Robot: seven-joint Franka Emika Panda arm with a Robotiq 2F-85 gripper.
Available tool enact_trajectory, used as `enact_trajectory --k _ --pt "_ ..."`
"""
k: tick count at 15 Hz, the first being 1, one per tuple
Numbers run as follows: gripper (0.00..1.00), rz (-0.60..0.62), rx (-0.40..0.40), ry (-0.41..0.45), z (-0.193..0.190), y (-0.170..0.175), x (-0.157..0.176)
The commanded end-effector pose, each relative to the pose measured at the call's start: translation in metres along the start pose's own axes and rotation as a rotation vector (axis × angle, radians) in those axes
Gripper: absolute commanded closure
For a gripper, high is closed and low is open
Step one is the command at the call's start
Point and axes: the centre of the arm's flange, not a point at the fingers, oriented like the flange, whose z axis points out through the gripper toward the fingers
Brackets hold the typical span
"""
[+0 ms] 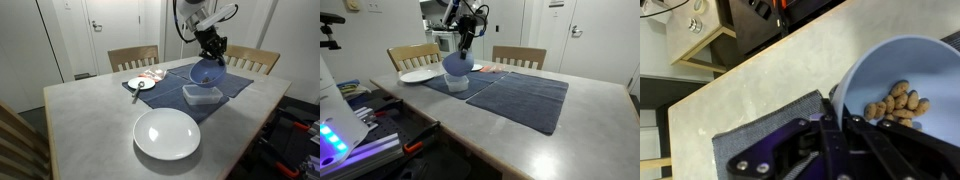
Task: Pour the contents in the blue bowl into the clear bowl
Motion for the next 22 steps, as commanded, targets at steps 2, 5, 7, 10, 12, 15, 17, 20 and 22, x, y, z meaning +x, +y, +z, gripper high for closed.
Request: enact_trajectory --k 2,5,7,10,12,15,17,20,22 --pt "0.98 0.022 -0.048 -0.033 -0.003 -0.017 0.006" --pt "0.98 0.036 -0.092 -0.055 -0.006 -0.023 0.007" --pt "0.98 0.046 -0.121 -0.073 -0.01 -0.025 0.007" --pt "0.98 0.051 -0.174 -0.115 -0.013 -0.03 0.009" --pt "0.98 0.056 -0.209 -0.144 -0.012 -0.034 0.011" --pt "0.98 0.043 -0.271 -0.198 -0.008 -0.042 0.015" --pt "0.98 0.037 -0.308 -0.231 -0.003 -0.048 0.019" --pt "0.98 0.035 -0.359 -0.276 0.004 -0.059 0.025" --pt "0.98 0.032 -0.39 -0.297 0.007 -0.065 0.028"
